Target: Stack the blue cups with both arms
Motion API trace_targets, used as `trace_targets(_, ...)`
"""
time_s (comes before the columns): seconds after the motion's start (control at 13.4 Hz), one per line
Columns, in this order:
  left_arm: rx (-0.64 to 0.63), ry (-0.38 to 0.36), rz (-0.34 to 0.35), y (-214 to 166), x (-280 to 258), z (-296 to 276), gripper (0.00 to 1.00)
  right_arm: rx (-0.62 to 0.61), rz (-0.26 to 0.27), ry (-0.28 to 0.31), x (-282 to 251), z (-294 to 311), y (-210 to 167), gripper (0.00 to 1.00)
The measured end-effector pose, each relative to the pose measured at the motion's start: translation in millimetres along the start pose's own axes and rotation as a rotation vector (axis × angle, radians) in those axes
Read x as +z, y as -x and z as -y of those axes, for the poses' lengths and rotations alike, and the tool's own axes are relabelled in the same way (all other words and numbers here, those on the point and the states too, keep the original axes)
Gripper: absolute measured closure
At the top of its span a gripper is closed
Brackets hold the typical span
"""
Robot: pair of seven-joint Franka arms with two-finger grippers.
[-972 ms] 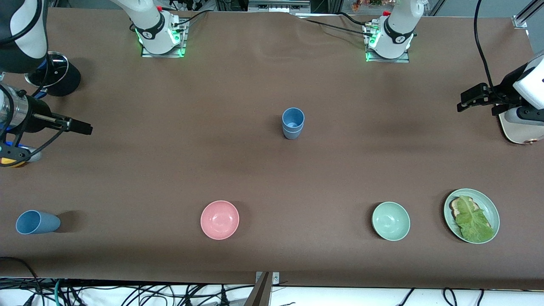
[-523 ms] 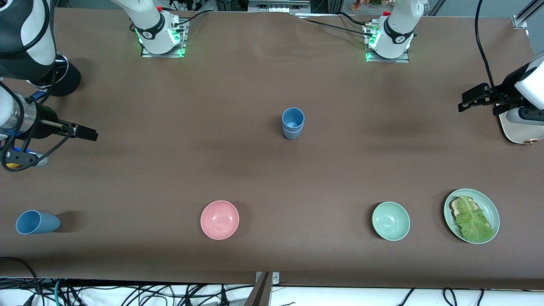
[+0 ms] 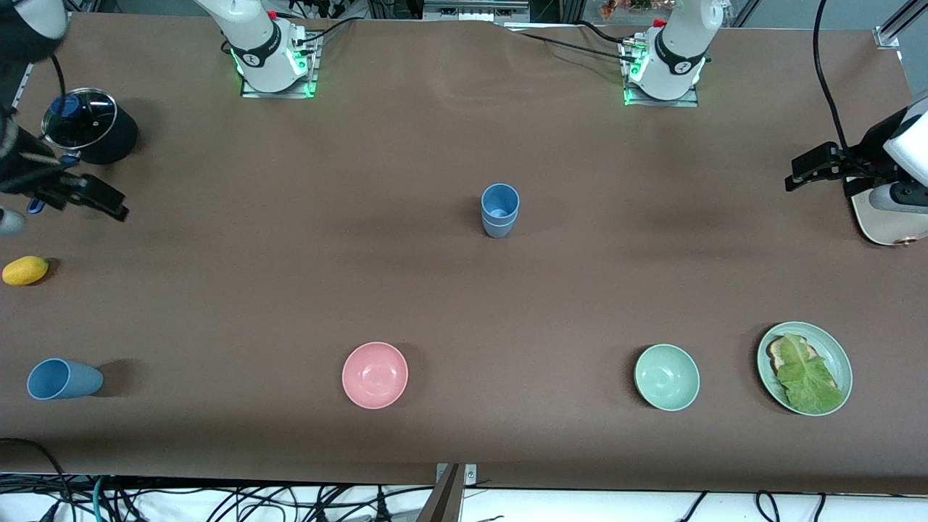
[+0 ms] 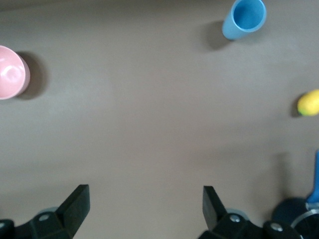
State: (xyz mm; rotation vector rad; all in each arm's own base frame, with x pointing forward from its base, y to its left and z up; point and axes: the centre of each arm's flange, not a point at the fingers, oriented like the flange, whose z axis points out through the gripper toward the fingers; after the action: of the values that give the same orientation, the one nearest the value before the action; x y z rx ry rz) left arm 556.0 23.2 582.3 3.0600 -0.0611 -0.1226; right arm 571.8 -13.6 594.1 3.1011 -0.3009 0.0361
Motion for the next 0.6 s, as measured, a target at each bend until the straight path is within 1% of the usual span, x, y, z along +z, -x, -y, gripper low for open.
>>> trace_targets(0.07, 0.000, 0.000, 0.000, 0, 0, 0, 0.00, 0.003, 0.028, -0.017, -1, -2, 7, 0.00)
trace_targets(0.22, 0.000, 0.000, 0.000, 0, 0, 0, 0.00, -0.031, 0.057, -0.037, 4, 0, 10, 0.00)
trace_targets(0.45, 0.000, 0.000, 0.000, 0, 0, 0, 0.00, -0.093, 0.075, -0.043, 14, 3, 10, 0.00)
trace_targets(0.6, 0.000, 0.000, 0.000, 0, 0, 0, 0.00, -0.101, 0.081, -0.042, 18, 3, 8, 0.00)
